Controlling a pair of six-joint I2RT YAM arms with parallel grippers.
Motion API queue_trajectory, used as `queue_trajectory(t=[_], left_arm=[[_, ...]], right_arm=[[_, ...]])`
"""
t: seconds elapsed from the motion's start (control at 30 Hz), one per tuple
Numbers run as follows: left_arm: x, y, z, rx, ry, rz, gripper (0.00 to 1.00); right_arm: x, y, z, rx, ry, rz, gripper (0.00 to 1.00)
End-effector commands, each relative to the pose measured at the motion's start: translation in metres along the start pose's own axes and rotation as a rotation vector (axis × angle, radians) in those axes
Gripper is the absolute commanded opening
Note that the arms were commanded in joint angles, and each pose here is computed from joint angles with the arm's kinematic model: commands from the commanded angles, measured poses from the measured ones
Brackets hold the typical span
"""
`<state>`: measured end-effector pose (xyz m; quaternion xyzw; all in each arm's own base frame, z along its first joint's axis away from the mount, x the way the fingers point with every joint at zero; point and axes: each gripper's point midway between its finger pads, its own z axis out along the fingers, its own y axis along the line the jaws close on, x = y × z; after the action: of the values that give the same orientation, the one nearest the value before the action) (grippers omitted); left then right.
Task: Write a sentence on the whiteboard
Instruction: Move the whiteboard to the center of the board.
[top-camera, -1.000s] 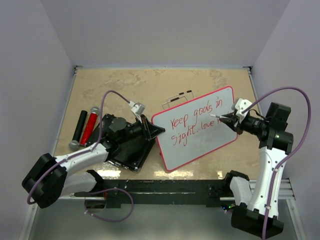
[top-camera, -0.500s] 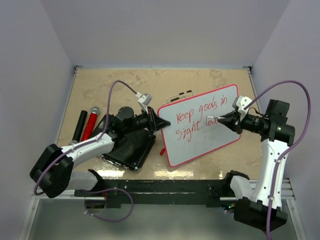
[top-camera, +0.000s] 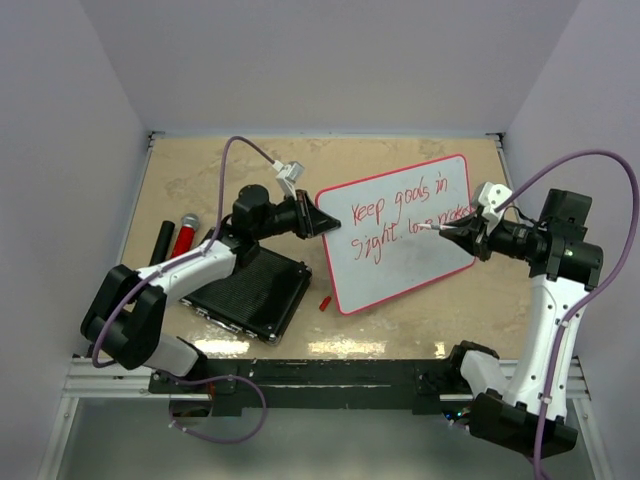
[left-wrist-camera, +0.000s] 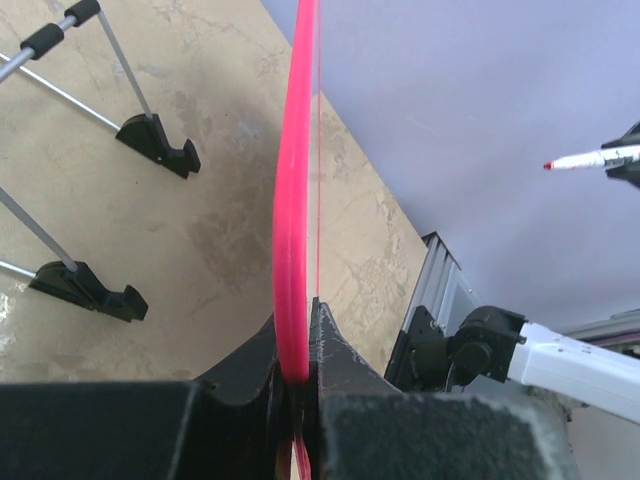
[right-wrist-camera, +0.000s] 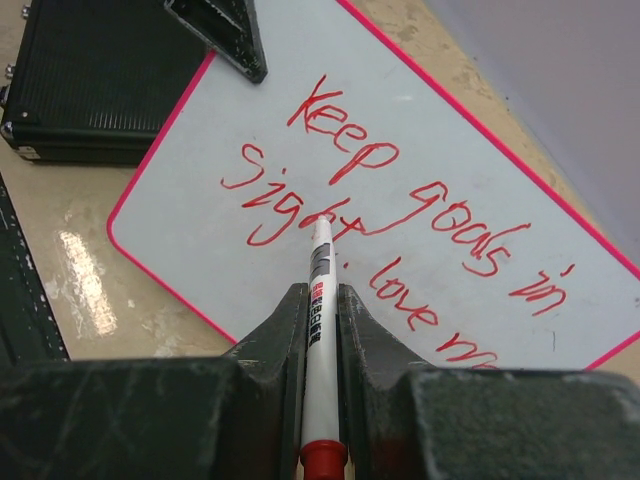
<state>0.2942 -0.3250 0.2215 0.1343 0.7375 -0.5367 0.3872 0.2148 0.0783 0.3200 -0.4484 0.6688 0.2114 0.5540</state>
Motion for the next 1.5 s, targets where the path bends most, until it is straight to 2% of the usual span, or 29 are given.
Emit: queue_trajectory(t=[0.0, 0.5, 0.67, 0.97, 1.23, 1.47], left_arm=[[-0.081, -0.049, 0.0, 0.188, -0.204, 0.077, 0.0], [-0.163, -0.067, 0.006, 0.297, -0.296, 0.063, 0.0], [-0.175, -0.063, 0.003, 0.303, -0.294, 0.088, 0.0], [-0.199, -0.042, -0.014, 0.285, -0.347, 0.132, 0.0], [-0.21, -0.009, -0.029, 0.219, -0.331, 0.18, 0.0], [-0.205, 0.021, -0.022, 0.199, -0.294, 0.192, 0.0]], right_arm=[[-0.01, 0.003, 0.0, -0.013, -0.029, 0.022, 0.0], [-0.025, -0.007, -0.001, 0.006, -0.061, 0.036, 0.0], [-0.022, -0.007, 0.0, 0.008, -0.057, 0.041, 0.0], [-0.02, -0.007, 0.001, 0.005, -0.058, 0.043, 0.0], [-0.011, -0.007, 0.004, 0.005, -0.058, 0.045, 0.0], [-0.002, -0.008, 0.009, -0.011, -0.058, 0.065, 0.0]])
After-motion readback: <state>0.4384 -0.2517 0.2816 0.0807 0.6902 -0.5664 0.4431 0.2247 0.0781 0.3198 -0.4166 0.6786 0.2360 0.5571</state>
